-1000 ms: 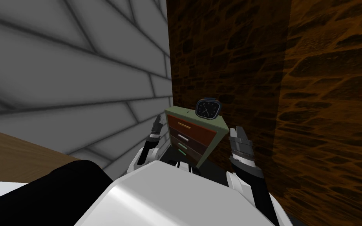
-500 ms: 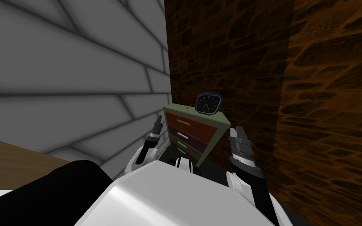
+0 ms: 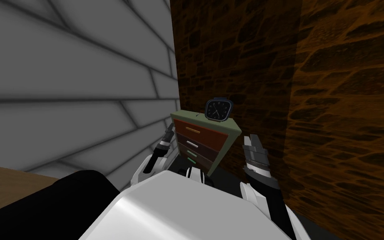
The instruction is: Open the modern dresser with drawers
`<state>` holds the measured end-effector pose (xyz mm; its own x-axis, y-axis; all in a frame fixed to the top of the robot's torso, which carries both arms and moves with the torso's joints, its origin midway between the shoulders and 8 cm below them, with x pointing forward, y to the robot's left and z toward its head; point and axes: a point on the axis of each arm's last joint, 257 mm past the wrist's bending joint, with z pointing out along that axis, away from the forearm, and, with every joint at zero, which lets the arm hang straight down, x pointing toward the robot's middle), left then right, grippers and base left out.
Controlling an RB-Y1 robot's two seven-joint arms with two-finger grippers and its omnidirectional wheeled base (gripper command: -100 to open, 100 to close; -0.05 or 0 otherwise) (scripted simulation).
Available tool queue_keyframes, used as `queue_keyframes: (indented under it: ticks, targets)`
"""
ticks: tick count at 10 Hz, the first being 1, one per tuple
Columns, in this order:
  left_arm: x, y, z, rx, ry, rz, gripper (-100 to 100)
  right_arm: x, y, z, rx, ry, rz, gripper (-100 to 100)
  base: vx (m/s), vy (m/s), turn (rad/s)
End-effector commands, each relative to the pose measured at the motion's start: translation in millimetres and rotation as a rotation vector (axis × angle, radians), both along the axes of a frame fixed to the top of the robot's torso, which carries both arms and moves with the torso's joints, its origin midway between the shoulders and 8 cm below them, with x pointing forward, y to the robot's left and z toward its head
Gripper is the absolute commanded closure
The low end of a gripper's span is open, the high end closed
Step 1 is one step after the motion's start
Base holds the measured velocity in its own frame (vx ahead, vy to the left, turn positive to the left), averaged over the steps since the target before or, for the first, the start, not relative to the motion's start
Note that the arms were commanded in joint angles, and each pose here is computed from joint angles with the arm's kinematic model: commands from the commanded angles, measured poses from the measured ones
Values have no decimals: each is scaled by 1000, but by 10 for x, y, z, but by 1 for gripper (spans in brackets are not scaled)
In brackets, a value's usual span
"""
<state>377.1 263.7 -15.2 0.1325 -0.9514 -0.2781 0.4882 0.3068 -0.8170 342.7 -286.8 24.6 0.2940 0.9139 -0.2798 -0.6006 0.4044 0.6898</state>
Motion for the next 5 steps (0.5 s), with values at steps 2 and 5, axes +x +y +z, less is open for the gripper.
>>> queue_keyframes:
  ticks: [2,5]
  targets:
    - [66,-30,-91,2,65,-7,-100,0,0,0,0,0,0,0,9,-9,-59]
    - [108,-54,-169,6,115,-11,-100,0,0,0,0,0,0,0,9,-7,-64]
